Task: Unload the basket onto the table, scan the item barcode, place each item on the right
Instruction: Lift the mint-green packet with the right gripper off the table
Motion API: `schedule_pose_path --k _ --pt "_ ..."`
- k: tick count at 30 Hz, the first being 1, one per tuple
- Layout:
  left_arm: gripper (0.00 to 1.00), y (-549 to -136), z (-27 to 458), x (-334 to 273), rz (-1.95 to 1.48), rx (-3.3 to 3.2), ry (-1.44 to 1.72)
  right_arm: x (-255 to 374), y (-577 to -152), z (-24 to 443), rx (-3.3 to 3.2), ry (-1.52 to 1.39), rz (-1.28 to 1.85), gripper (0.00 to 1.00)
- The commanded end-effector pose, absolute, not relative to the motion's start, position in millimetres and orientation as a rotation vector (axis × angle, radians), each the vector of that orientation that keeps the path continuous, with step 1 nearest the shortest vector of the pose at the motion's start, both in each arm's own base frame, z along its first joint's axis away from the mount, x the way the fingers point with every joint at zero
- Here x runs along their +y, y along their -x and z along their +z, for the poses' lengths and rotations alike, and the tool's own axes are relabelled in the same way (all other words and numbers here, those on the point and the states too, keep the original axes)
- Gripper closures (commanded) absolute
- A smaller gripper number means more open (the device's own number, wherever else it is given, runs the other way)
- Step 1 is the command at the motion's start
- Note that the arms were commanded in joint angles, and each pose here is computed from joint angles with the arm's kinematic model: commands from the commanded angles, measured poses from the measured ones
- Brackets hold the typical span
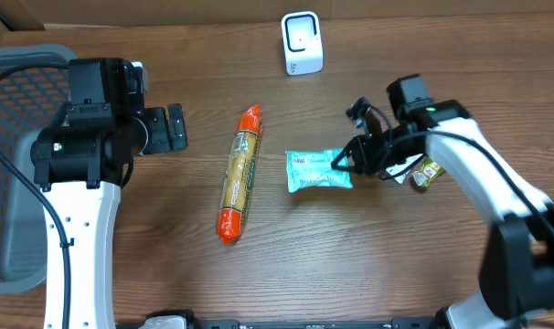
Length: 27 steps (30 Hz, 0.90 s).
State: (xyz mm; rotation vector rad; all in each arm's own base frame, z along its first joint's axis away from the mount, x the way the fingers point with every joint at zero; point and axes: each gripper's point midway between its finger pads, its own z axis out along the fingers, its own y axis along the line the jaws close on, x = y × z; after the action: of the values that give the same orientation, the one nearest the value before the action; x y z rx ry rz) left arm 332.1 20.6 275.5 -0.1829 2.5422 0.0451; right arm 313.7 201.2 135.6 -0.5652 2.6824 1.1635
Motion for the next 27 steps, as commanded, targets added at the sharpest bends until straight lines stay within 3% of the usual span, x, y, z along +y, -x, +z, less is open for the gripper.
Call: schedule_pose_path --k 1,8,16,22,27 --pt "0.01 -335 282 21 0.061 2.525 0.148 203 -312 180 2.516 0.692 1.122 0.96" --pt "0.0 -335 282 21 0.061 2.525 0.148 199 -299 216 2.423 0.719 1.077 0.96" --pt "0.0 -335 282 21 0.061 2.525 0.148 191 -303 210 2.479 0.66 0.998 0.96" --pt "0.01 -335 282 21 0.061 2.525 0.148 168 -334 201 2.6 0.305 0.755 0.97" --pt "0.0 -335 282 21 0.061 2.525 0.148 171 -364 232 2.554 0.286 0.627 0.97"
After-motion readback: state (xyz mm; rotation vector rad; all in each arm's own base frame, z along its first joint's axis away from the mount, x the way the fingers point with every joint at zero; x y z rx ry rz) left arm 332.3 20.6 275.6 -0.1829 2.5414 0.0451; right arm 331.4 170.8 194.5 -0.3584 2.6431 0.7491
